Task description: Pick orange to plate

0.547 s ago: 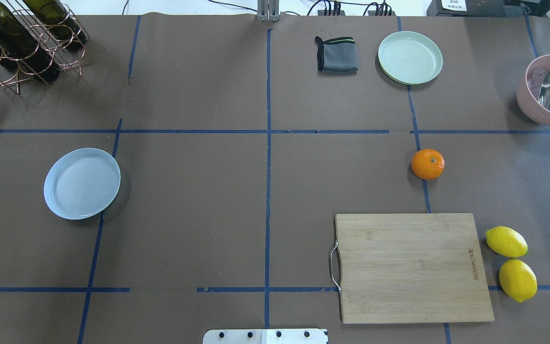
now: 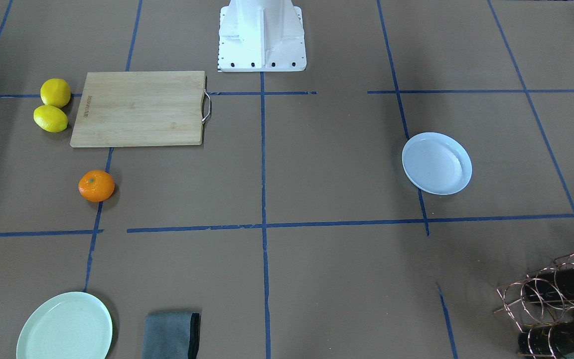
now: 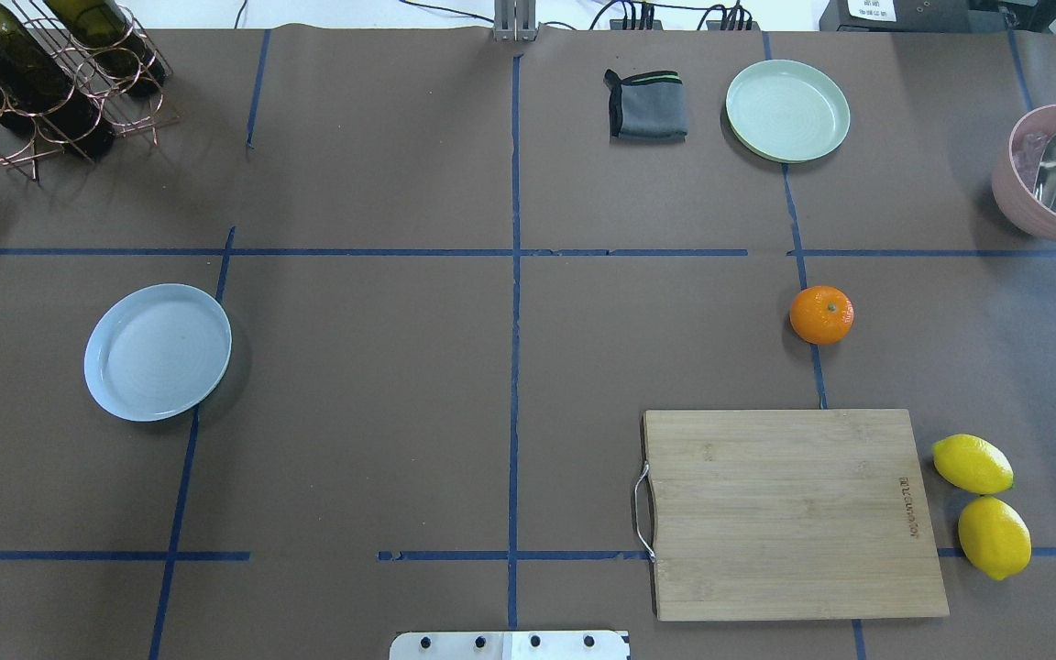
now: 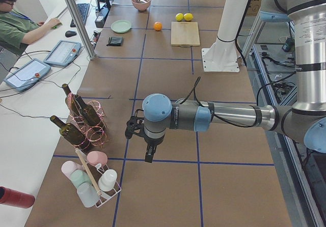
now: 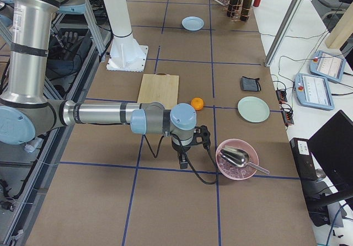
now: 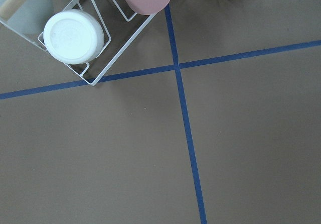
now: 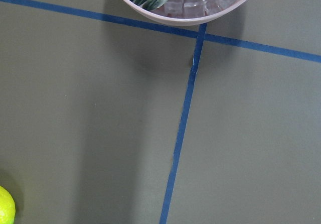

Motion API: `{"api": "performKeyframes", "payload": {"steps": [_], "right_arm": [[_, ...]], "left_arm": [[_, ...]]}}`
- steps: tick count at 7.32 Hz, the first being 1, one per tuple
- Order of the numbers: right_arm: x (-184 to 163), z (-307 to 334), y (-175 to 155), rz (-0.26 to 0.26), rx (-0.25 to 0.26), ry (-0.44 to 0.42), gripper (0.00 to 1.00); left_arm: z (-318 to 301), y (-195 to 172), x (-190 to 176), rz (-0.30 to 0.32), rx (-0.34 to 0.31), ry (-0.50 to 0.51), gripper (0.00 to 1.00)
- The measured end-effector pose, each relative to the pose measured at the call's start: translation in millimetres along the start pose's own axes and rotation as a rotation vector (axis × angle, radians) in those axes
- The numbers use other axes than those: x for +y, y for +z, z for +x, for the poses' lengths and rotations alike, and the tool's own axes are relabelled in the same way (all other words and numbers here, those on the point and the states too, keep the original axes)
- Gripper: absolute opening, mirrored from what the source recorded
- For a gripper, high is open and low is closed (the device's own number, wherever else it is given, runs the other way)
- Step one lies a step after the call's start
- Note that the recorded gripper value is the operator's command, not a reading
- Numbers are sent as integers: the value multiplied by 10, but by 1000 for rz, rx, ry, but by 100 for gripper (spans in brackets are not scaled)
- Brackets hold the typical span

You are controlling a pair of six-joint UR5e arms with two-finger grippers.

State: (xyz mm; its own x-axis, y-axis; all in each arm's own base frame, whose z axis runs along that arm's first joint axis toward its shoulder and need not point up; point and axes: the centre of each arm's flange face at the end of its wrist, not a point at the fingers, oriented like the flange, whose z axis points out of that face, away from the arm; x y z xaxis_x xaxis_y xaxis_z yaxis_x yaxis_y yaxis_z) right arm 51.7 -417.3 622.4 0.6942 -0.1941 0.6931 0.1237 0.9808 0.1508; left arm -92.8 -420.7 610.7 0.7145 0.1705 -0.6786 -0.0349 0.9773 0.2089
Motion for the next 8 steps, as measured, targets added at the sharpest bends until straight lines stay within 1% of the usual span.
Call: {"api": "performKeyframes", "payload": {"steps": [1, 2, 3, 4, 5, 6, 7, 8], "right_arm": [[-66, -69, -77, 34, 6, -32, 100], [-144, -137, -159, 81, 17, -71, 100], [-207, -188, -218, 124, 20, -57, 100], [-229, -228, -258, 153, 14, -4, 100], [-216, -259, -284, 184, 9, 11, 100], [-153, -258, -273, 215, 7, -3, 100], [-96, -254, -257, 244, 5, -24, 100], [-69, -265, -260, 266, 1, -41, 100]], "left_arm": [[28, -22, -30, 12, -2, 14, 100], [85, -79, -88, 49, -7, 54, 100], [164, -166, -178, 123, -16, 128, 100], [251, -262, -261, 222, -29, 226, 100], [336, -346, -312, 321, -38, 323, 100], [406, -391, -326, 388, -22, 393, 100], [475, -412, -308, 429, 11, 451, 100], [569, -360, -253, 446, 60, 504, 100]]}}
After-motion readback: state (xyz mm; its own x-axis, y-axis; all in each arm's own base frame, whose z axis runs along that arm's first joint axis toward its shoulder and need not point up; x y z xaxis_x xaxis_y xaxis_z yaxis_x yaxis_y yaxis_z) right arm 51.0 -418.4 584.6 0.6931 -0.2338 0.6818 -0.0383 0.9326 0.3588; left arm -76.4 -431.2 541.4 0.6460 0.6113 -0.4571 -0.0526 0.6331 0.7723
